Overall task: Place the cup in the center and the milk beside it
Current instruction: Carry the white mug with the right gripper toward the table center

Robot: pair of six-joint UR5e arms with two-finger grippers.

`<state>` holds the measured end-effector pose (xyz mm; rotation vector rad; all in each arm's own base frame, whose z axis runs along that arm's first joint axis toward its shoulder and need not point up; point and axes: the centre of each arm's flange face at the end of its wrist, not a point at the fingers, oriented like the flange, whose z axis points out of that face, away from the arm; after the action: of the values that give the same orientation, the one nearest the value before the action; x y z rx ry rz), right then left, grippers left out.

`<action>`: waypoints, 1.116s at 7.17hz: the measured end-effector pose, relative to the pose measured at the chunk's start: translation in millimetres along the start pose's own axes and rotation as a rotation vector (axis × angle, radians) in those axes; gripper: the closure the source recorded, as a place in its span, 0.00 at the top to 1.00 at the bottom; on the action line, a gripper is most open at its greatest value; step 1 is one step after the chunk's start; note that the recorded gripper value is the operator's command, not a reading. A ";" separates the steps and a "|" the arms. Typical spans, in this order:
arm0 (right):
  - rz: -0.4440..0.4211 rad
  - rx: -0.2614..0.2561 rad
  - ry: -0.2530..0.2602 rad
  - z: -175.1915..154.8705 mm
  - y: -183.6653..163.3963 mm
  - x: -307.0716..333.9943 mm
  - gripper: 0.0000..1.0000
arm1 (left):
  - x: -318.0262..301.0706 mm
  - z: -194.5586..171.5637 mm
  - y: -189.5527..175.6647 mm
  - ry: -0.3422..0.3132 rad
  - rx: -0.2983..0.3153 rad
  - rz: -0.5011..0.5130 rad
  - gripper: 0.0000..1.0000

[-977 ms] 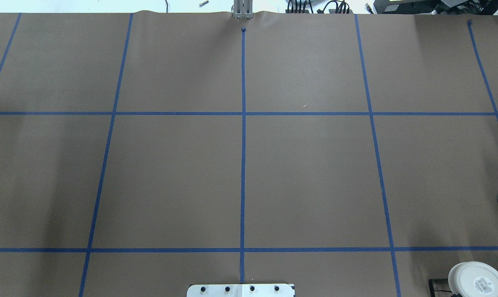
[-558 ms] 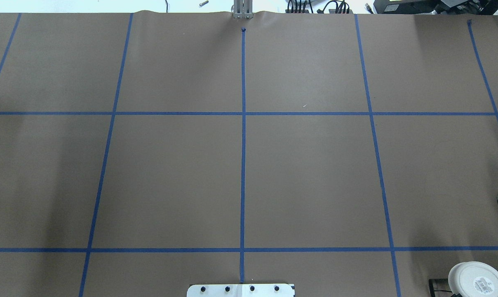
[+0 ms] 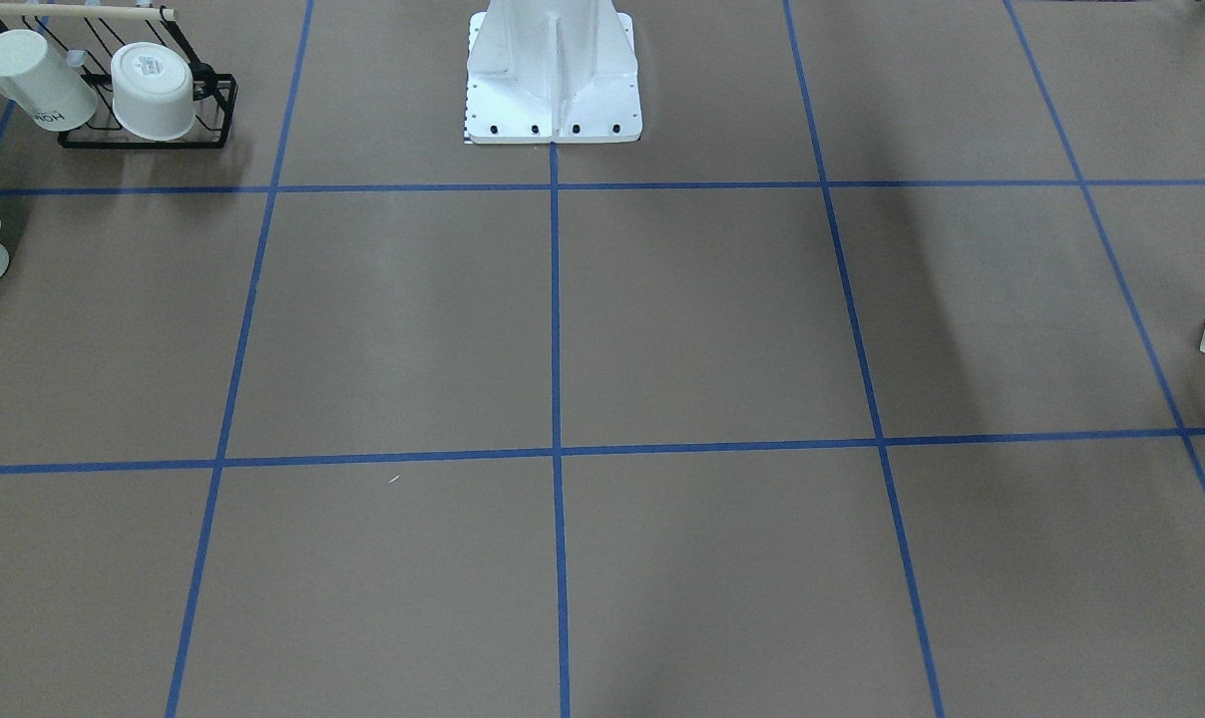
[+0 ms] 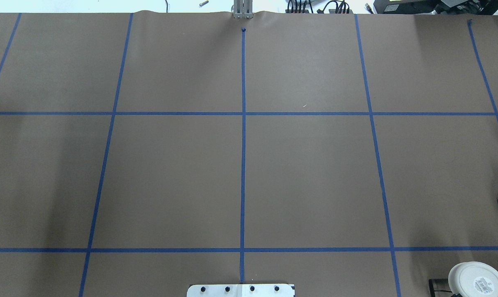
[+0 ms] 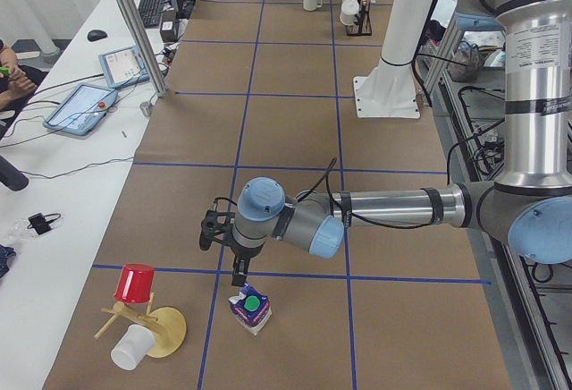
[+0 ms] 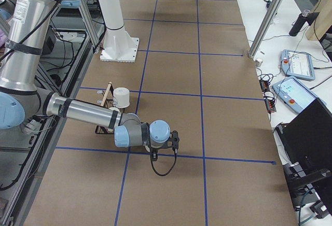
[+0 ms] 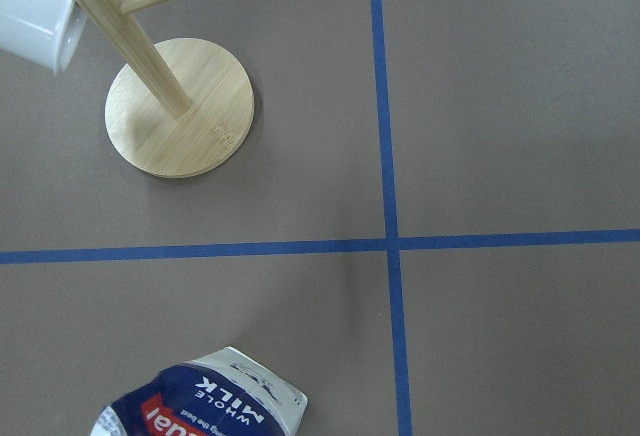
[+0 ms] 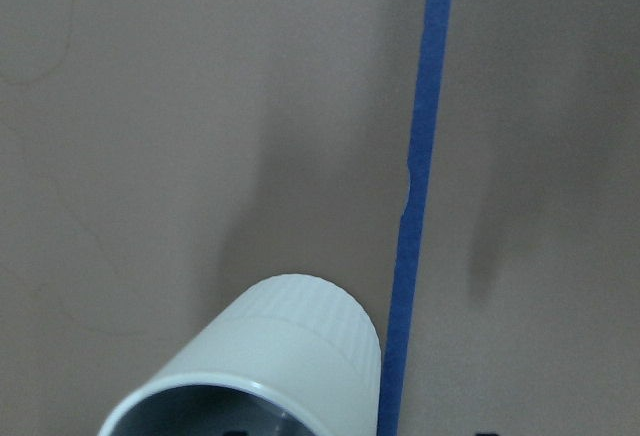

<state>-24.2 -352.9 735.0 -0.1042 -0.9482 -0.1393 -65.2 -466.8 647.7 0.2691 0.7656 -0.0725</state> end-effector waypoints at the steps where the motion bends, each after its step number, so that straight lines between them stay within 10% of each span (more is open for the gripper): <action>1: 0.001 -0.001 -0.008 0.4 0.2 -0.5 0.00 | 0.1 1.1 0.8 0.012 -0.005 -0.002 0.99; 5: -0.018 0.025 -0.093 -13.0 -22.8 -24.6 0.00 | -0.2 5.3 6.5 0.059 -0.028 -0.018 0.99; 8: 0.037 0.122 -0.120 -67.4 -125.5 -92.5 0.00 | 0.7 5.1 7.1 0.067 -0.030 -0.019 0.99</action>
<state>-44.1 -480.0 624.1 -0.0180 -1.0717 -0.0408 -60.1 -461.3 652.3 0.2368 0.8355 -0.0699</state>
